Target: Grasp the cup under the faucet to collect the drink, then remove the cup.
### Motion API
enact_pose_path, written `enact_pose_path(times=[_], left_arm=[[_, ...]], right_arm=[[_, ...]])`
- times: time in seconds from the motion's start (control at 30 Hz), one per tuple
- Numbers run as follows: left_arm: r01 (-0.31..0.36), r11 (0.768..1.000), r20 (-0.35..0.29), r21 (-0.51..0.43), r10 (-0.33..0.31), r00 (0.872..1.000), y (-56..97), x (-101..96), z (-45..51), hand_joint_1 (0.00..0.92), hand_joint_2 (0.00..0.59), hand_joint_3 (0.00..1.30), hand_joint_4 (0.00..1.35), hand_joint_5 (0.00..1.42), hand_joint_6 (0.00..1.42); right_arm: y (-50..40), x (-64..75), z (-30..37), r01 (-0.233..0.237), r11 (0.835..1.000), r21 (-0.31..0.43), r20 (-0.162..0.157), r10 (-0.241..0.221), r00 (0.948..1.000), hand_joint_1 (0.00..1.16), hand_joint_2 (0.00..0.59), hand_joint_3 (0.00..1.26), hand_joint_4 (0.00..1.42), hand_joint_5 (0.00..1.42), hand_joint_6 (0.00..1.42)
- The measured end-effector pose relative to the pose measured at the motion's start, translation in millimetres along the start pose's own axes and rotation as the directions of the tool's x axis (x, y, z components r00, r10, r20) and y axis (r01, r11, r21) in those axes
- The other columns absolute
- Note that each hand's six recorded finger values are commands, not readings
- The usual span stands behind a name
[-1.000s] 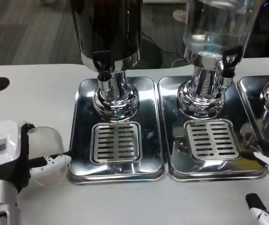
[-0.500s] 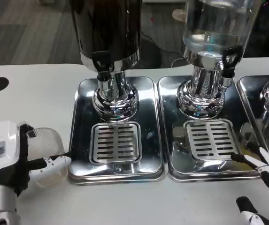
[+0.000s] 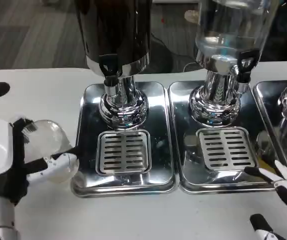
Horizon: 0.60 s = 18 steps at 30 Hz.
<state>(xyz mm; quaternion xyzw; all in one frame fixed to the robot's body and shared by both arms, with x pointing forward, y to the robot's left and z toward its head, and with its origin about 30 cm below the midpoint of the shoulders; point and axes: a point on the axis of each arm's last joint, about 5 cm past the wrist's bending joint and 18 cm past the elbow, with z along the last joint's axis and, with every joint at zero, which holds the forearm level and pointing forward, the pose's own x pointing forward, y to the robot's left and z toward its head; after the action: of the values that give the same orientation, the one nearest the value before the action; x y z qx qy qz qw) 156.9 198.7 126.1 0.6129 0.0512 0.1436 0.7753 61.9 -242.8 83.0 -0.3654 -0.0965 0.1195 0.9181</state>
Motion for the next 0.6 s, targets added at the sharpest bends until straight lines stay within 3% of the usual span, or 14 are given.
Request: enact_pose_path(times=[0.17,0.43,0.6], left_arm=[[-0.027,0.999,0.014,-0.037,0.028,1.000,1.1,9.7,11.6,0.353,0.103,0.63,0.70,0.90,0.89],[0.038,0.996,0.033,-0.074,-0.036,0.999,-14.9,13.8,31.9,0.353,0.102,0.63,0.70,0.90,0.90],[0.038,0.996,0.066,-0.076,-0.033,0.997,-17.7,17.7,46.1,0.349,0.100,0.63,0.70,0.90,0.90]], right_arm=[[-1.0,-2.3,-0.6,-0.005,1.000,-0.001,0.008,0.005,1.0000,0.49,0.394,0.18,0.01,0.00,0.00],[-4.5,-10.6,-5.2,-0.002,1.000,0.012,-0.007,0.002,1.0000,0.49,0.397,0.18,0.01,0.00,0.00],[-5.4,-15.2,-9.2,-0.004,1.000,0.018,-0.021,0.004,0.9998,0.49,0.398,0.18,0.01,0.00,0.00]])
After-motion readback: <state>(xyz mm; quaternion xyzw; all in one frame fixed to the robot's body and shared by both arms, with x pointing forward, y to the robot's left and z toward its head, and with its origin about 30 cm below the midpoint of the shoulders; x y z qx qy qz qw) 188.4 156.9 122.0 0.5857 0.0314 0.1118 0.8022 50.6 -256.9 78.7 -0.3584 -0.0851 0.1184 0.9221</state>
